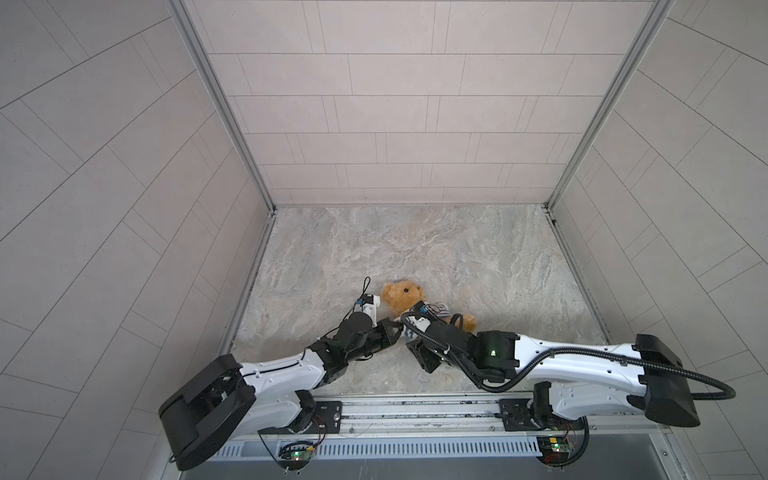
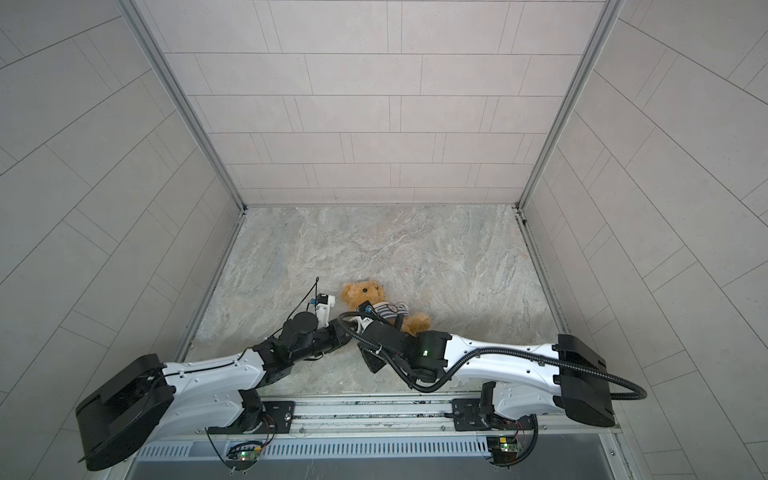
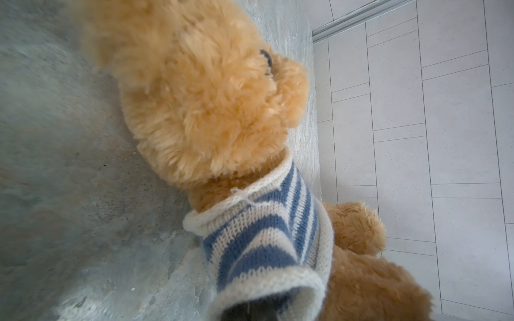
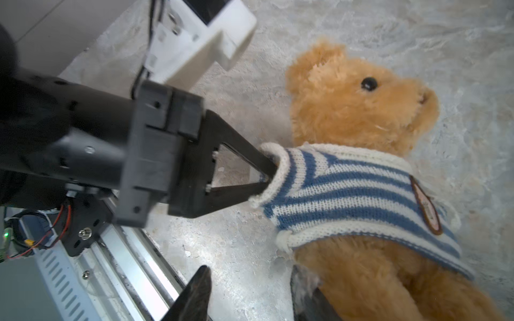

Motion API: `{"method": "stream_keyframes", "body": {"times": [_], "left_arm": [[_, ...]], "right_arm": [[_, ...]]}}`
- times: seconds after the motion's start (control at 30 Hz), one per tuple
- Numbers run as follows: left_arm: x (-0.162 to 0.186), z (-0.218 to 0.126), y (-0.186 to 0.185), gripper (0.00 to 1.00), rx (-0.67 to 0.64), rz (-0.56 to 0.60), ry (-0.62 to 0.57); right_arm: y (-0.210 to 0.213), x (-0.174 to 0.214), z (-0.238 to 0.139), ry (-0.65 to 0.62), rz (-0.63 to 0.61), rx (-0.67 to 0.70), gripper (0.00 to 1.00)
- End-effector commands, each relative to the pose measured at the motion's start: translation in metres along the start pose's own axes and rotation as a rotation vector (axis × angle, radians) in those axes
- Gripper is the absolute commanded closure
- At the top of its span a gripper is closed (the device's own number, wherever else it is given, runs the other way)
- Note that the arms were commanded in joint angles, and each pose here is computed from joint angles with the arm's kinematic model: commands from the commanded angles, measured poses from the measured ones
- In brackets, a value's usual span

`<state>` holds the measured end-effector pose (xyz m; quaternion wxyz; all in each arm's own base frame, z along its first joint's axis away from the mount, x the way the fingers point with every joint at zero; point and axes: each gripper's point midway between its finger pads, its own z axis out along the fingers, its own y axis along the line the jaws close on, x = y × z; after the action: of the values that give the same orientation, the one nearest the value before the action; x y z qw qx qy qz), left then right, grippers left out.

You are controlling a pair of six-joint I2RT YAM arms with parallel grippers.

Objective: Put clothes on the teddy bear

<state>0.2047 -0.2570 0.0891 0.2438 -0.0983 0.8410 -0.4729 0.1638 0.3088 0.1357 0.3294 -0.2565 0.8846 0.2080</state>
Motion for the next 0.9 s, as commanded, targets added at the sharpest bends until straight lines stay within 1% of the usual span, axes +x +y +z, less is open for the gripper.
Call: {"method": "stream_keyframes", "body": {"times": [0.0, 0.07, 0.23, 0.5, 0.57, 0.67, 0.87], "left_arm": [[0.001, -0.001, 0.000, 1.00, 0.009, 0.013, -0.005], [0.002, -0.002, -0.001, 1.00, 0.018, 0.015, -0.001], [0.005, -0.002, -0.004, 1.00, 0.031, 0.019, 0.009], [0.007, -0.001, -0.010, 1.00, 0.050, 0.033, 0.018], [0.008, -0.002, -0.011, 1.00, 0.055, 0.034, 0.021], [0.008, -0.003, -0.012, 1.00, 0.059, 0.042, 0.020], [0.008, -0.006, -0.012, 1.00, 0.061, 0.051, 0.017]], "right_arm": [[-0.009, -0.001, 0.011, -0.025, 0.117, -0.032, 0.50], [-0.016, 0.004, 0.016, -0.019, 0.148, -0.042, 0.50], [-0.024, 0.006, 0.022, -0.015, 0.177, -0.049, 0.50], [-0.022, 0.000, 0.035, -0.048, 0.234, -0.094, 0.51], [-0.024, 0.002, 0.039, -0.041, 0.244, -0.084, 0.53], [-0.028, 0.003, 0.045, -0.037, 0.260, -0.070, 0.59], [-0.034, 0.010, 0.053, -0.014, 0.268, -0.049, 0.77]]}}
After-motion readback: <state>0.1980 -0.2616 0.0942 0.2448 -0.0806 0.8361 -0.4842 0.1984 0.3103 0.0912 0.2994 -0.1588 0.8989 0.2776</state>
